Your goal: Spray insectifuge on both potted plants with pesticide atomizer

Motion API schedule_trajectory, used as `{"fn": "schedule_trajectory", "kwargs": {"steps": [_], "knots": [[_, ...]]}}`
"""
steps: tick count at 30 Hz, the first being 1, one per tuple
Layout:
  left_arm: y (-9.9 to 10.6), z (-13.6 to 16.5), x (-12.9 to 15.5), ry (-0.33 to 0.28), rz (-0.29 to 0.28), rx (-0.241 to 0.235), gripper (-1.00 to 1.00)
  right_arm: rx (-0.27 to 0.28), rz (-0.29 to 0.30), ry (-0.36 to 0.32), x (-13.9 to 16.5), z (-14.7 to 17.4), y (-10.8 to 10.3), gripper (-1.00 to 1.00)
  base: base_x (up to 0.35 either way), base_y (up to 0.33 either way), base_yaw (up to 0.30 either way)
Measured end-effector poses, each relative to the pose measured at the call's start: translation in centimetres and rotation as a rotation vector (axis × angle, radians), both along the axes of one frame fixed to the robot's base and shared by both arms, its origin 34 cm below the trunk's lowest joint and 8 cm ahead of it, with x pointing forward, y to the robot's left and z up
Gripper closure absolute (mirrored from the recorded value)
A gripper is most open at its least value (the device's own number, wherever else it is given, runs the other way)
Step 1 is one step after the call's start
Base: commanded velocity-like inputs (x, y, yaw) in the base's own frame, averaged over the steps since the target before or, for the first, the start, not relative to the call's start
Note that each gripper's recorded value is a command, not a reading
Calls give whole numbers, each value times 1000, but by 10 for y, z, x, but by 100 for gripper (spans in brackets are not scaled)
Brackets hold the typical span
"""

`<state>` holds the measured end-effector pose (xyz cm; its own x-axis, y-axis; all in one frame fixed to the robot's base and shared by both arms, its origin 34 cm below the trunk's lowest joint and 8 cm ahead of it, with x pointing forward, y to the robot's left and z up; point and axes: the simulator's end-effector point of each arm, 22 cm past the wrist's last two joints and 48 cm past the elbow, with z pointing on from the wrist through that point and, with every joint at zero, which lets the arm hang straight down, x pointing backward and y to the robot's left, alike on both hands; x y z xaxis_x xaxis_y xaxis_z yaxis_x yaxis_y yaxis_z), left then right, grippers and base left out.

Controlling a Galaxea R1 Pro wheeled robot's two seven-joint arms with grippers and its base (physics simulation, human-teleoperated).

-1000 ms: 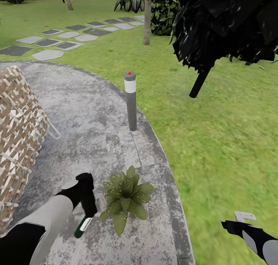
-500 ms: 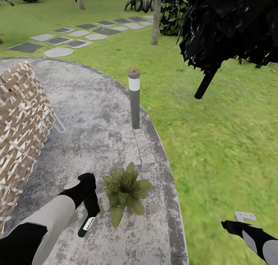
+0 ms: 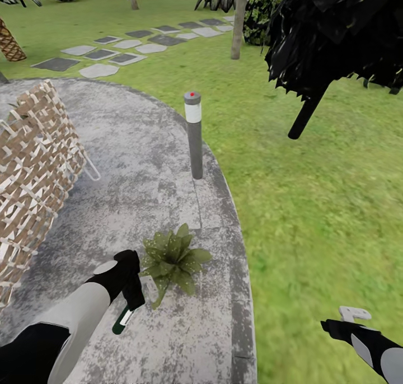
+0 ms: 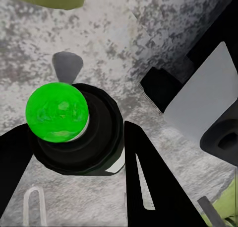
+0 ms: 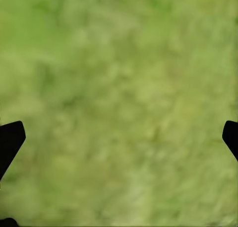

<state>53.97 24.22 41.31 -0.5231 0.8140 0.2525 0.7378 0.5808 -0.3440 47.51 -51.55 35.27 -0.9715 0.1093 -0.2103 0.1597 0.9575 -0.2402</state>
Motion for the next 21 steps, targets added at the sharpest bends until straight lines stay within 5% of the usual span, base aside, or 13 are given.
{"fn": "schedule_trajectory", "kwargs": {"steps": [14,21], "knots": [[27,-1,1,-4,25,39,100,1,0,4,-2,-2,1,-100,-1,-7,70],[23,6,27,-73,66,17,100,1,0,5,-2,-2,1,-100,0,0,0]]}}
